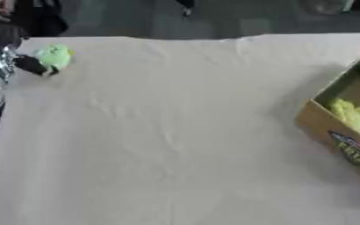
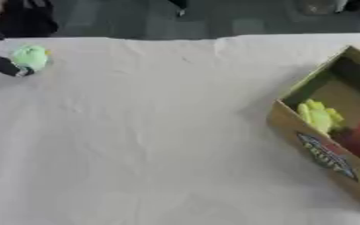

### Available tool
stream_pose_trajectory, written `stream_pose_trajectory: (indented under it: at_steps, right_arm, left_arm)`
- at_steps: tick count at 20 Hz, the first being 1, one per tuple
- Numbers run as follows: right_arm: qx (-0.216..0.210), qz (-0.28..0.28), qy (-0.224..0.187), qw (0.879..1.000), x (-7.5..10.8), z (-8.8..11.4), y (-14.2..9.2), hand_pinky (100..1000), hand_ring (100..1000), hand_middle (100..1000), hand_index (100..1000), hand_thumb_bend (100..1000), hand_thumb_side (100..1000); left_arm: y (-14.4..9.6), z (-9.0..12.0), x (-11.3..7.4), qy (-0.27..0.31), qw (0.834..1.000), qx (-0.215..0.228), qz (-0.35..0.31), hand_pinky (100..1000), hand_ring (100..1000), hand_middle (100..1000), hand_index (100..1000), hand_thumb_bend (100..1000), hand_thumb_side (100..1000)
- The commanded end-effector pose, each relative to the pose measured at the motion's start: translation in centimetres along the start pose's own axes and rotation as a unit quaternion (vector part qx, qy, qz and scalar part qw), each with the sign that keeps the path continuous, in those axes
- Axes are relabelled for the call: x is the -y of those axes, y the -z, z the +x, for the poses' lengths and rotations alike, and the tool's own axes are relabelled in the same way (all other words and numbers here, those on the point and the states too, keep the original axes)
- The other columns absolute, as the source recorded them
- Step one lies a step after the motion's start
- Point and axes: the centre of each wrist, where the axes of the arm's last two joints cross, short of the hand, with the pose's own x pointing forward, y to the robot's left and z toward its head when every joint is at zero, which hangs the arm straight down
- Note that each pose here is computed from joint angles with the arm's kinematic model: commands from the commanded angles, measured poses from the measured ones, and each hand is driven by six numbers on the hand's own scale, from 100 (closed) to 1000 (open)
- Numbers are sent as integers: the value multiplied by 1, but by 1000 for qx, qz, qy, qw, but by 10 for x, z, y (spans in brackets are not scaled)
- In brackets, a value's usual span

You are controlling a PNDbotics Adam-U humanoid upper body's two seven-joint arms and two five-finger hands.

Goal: Pick up the objects with one hand, pass them to the other hand, and then place them into the box on the other side of the table.

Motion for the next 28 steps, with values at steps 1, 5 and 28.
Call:
stream_pose_trajectory:
  at_steps: [1,5,28]
  right_arm:
    - [17,-1,-6,1000,4,8,2,1000,841,766,890,212,528]
    - [15,1,-5,1000,3,7,2,1000,841,766,890,212,530]
    - [4,8,1,1000,2,4,-2,1000,840,769,890,183,537]
  left_arm:
    - [3,-6,-12,5,1000,-16,-2,693,717,699,804,672,268]
    - [3,-5,-9,18,999,-24,-10,693,718,699,775,581,201]
    - [-4,1,-17,39,993,23,109,552,566,531,509,286,100]
